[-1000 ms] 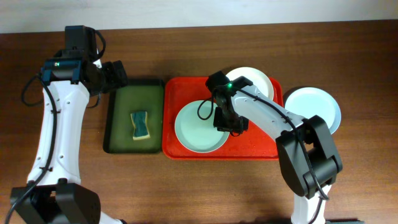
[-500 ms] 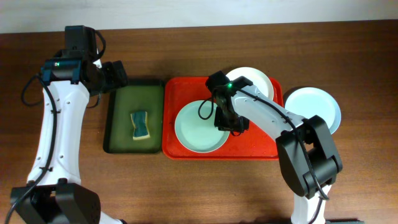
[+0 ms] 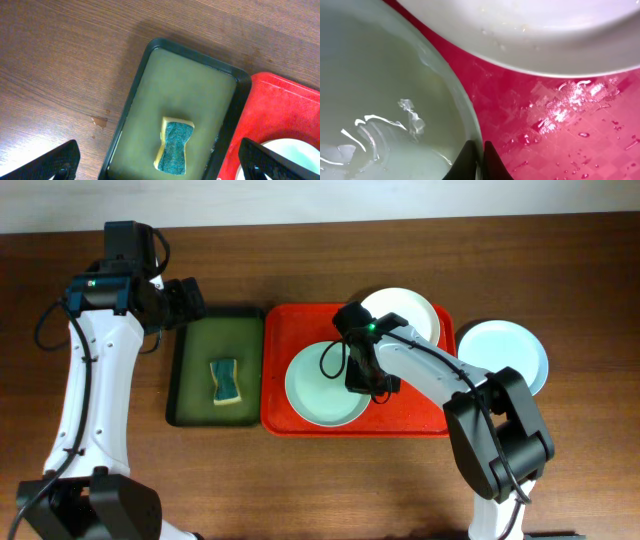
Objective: Clean dirty plates on tray and stack at the side
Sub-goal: 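Lift the pale green plate again with the right gripper toward the left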
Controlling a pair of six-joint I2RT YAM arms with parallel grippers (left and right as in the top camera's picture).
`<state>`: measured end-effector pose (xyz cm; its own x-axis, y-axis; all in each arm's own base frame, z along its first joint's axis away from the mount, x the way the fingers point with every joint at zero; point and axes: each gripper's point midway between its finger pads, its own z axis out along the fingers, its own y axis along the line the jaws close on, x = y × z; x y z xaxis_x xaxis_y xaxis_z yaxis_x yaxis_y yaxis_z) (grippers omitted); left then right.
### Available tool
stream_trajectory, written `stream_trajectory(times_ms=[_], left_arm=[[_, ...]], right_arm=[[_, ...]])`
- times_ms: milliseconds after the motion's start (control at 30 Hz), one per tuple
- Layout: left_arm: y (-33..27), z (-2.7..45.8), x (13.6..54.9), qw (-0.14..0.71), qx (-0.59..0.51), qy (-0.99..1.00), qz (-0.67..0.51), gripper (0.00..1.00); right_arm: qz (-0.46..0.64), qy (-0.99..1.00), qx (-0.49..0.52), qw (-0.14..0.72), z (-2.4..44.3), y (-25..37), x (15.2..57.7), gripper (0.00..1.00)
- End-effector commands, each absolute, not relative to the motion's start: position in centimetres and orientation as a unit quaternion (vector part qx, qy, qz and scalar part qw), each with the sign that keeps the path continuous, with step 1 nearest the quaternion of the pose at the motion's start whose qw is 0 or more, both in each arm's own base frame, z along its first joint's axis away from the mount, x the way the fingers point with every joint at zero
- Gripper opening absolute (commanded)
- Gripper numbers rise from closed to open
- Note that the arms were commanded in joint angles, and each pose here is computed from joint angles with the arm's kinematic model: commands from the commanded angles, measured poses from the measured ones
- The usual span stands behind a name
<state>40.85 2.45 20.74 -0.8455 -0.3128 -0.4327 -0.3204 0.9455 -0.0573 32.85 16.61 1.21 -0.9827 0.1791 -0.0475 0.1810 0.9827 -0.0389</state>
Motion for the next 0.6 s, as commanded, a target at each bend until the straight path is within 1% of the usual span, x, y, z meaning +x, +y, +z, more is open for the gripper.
stream_trajectory(times_ms=[0,100,300,433,567], left_arm=[[2.5,20.7,40.9,0.223,-0.164,0.961,0.009,0.99],[2.5,20.7,40.9,0.223,-0.164,0.961,0.009,1.00],[2.5,20.7,40.9,0.223,-0.164,0.961,0.009,0.99],[2.5,20.7,40.9,0.223,-0.164,0.961,0.009,0.99],[2.5,20.7,40.9,0.223,-0.164,0.961,0.009,0.99]], right_arm=[[-0.027,0.994,0.102,0.027,3.4,15.6,33.4,0.04],[0.031,0.997,0.054,0.034,6.5,17.3,33.7,0.04],[0.104,0.989,0.049,0.088,11.8,19.6,35.4,0.04],[0.141,0.982,0.047,0.114,12.8,21.1,36.8,0.04],[0.169,0.970,0.041,0.170,13.9,23.4,39.0,0.04]])
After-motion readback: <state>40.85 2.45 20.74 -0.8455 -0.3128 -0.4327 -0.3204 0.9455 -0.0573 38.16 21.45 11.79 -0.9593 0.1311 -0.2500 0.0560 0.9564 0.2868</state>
